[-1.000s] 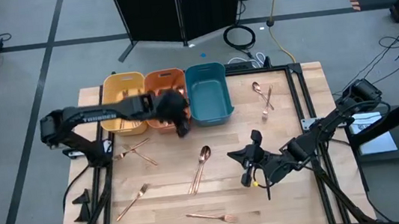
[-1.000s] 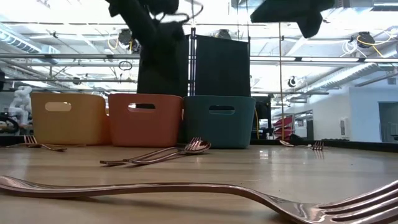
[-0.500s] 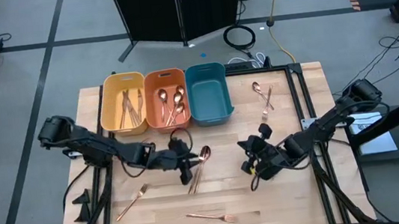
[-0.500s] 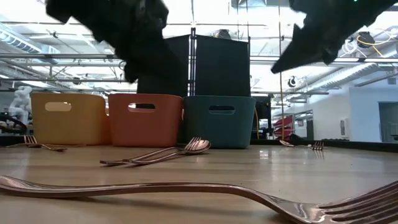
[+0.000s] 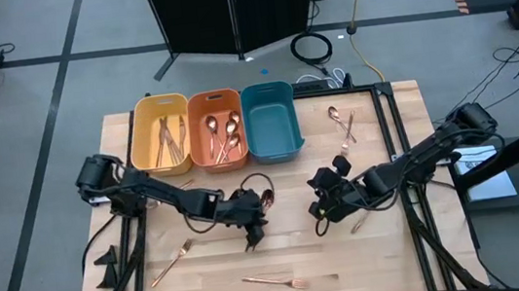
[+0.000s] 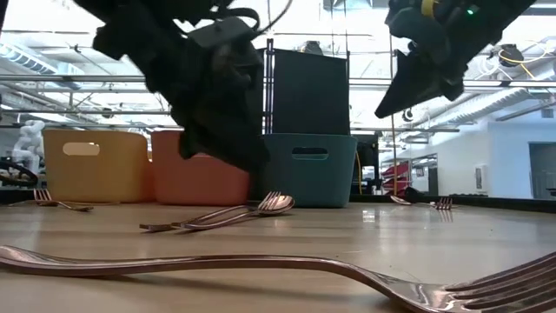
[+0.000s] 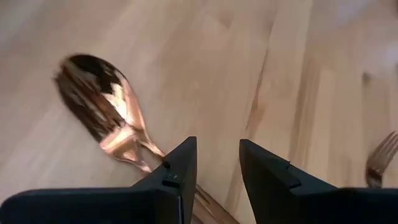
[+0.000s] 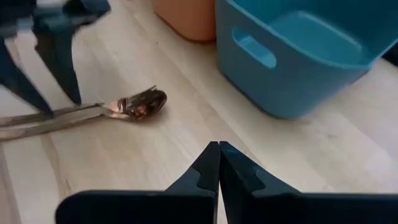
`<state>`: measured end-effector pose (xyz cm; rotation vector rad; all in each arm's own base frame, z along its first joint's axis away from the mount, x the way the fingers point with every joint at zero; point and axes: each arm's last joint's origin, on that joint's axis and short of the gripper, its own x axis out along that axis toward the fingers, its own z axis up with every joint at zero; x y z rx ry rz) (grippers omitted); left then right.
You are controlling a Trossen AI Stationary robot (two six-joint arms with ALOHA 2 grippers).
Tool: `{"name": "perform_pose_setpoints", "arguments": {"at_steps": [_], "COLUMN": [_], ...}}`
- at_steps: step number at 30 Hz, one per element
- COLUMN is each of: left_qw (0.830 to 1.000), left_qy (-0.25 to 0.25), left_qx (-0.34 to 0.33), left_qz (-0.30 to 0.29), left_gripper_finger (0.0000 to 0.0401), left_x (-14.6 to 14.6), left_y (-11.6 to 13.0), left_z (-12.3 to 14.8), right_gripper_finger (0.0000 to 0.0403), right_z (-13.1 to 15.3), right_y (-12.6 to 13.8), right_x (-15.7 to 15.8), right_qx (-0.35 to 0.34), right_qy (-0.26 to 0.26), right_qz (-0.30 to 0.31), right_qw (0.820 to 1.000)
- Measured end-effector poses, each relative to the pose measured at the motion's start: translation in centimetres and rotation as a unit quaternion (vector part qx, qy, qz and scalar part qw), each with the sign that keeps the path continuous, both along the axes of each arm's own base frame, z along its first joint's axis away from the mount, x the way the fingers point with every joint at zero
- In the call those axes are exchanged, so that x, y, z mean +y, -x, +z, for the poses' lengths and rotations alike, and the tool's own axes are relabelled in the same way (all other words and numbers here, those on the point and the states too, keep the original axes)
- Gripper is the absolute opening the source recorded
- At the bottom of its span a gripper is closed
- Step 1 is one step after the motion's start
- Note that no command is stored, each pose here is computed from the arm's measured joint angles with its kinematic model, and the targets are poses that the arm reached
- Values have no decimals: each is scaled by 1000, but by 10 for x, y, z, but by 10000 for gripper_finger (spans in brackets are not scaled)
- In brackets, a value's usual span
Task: Sort silverware
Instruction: Put the gold spoon into the orange bin
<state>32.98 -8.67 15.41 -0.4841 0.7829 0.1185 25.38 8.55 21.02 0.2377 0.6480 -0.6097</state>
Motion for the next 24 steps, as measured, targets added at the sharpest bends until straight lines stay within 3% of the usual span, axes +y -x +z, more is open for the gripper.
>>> {"name": "perform_pose_setpoints", "arguments": {"at_steps": [7,11,17,24], "left_qw": [996,992,988,986], "left_qy": [-51,-93,-62,-48], "left_qx": [70,80,105,126], "left_qz": [-5,34,92,96], "left_gripper_finger": [116,116,116,116], "left_x": [-7,-9,-11,-28], "left_y": [-18,-18,-20,-41], "left_z": [35,47,31,12], "right_gripper_finger": [0,0,0,0], "right_z": [21,26,25,24], "right_y": [-13,-15,-15,-13], "right_x": [-4,-5,-9,-7], "right_qx": [-6,-1,11,24], "right_qy": [27,46,54,63], "right_qz": [23,36,34,47], "right_qw": [999,998,998,997]}}
